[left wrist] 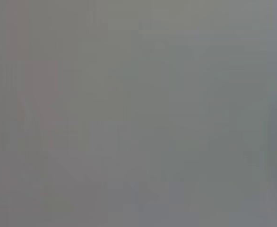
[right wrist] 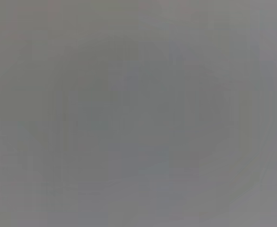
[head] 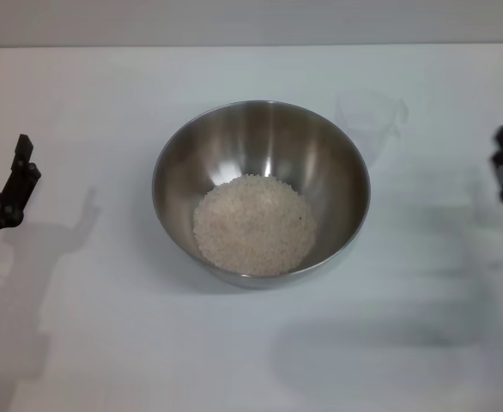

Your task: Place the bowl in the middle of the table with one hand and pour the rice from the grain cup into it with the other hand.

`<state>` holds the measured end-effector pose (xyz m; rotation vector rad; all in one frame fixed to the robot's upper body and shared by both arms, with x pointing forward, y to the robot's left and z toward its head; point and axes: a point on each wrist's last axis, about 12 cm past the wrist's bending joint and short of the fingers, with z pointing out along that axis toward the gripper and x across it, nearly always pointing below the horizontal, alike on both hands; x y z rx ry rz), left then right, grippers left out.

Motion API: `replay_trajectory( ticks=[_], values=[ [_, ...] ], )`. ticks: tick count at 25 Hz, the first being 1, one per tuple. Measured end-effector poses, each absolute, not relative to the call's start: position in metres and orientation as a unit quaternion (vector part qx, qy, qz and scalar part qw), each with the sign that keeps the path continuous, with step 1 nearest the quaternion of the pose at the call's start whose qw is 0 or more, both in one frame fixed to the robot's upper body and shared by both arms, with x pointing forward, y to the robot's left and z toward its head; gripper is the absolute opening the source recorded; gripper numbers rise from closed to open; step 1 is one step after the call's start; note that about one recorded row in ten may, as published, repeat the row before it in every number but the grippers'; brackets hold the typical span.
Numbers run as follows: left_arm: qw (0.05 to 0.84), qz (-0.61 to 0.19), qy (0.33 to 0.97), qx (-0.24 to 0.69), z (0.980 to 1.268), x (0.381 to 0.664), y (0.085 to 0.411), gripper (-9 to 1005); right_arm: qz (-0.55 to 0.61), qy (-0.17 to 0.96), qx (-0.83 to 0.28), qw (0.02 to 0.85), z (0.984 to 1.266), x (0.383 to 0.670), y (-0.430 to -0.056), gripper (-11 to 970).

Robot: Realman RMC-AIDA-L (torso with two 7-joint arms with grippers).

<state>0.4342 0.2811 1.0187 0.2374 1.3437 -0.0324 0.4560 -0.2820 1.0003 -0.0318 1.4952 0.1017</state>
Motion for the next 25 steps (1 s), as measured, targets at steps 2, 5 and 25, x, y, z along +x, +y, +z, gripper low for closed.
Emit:
replay_trajectory(
  ticks=[2, 5, 25],
  values=[
    [0.774, -0.012, 0.623, 0.108, 1.018, 0.435, 0.283, 809, 0.039, 0.656, 0.008, 0.754, 1.005, 0.444, -0.289, 470],
    [0.773, -0.024, 0.627, 0.095, 1.017, 0.436, 0.285, 809, 0.027, 0.621, 0.013, 0.783, 1.013, 0.429, -0.297, 553],
    [0.765, -0.028, 0.634, 0.111, 1.013, 0.434, 0.285, 809, 0.027, 0.613, -0.007, 0.790, 1.016, 0.431, -0.296, 836]
  ],
)
